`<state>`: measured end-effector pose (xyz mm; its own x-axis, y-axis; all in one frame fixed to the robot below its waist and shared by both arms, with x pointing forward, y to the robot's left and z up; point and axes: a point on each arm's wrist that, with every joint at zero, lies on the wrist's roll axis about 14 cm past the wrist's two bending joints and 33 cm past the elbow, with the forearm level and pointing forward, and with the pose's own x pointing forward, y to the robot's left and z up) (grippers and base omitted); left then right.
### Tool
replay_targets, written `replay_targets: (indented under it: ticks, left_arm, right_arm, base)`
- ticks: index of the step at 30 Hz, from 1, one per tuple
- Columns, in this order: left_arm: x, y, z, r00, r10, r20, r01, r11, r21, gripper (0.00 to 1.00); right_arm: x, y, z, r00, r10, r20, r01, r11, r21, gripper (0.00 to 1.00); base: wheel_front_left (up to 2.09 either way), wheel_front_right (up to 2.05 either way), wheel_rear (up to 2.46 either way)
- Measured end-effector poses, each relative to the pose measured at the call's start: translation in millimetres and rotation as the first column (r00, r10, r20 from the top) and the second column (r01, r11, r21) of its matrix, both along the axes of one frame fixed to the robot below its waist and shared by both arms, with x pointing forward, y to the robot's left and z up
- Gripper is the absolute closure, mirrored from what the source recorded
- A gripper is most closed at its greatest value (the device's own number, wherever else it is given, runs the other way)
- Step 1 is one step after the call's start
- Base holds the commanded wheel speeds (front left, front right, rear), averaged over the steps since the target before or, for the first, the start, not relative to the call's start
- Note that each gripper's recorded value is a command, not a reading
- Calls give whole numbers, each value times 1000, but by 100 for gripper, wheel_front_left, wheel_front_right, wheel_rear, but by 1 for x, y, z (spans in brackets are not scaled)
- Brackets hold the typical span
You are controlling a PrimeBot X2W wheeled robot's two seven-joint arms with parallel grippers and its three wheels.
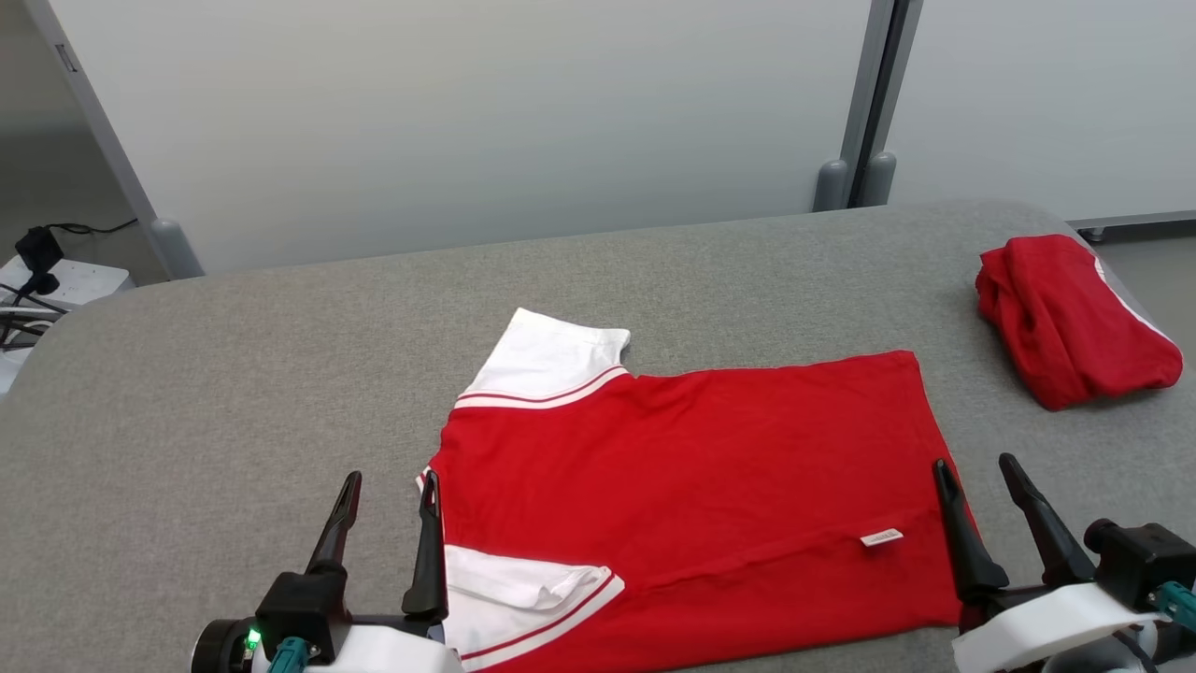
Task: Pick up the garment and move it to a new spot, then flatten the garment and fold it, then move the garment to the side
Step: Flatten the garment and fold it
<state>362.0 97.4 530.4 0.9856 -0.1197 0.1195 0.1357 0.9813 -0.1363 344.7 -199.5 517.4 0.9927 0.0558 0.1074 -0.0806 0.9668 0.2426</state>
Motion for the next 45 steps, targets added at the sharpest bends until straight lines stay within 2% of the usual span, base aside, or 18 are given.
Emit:
replay_targets:
  ticks: [8,14,22,30,37,45]
  left_arm:
    - [3,2,-9,1000,8,-24,-7,1000,6,0]
    - [14,-9,-22,997,-38,-61,40,999,17,0]
    - [64,-37,-22,990,-117,-75,118,993,16,0]
    - [132,-71,-32,961,-193,-199,202,979,26,0]
    - [193,-85,-68,907,-196,-373,234,970,61,0]
    - [238,-90,-110,838,-188,-513,264,961,78,0]
  right_arm:
    - [-9,-4,-2,1000,-11,-2,11,1000,5,0]
    - [-10,-10,-7,999,-30,-22,30,1000,6,0]
    - [-10,-17,-26,995,-45,-85,45,999,0,0]
    - [10,-26,-39,990,-51,-134,48,999,-24,0]
    - [45,-23,-56,984,-26,-179,19,999,-38,0]
    - [71,-25,-81,972,-19,-235,6,998,-56,0]
  base:
    - [0,0,0]
    - [0,0,0]
    - [0,0,0]
    - [0,0,0]
    - [0,0,0]
    - [0,0,0]
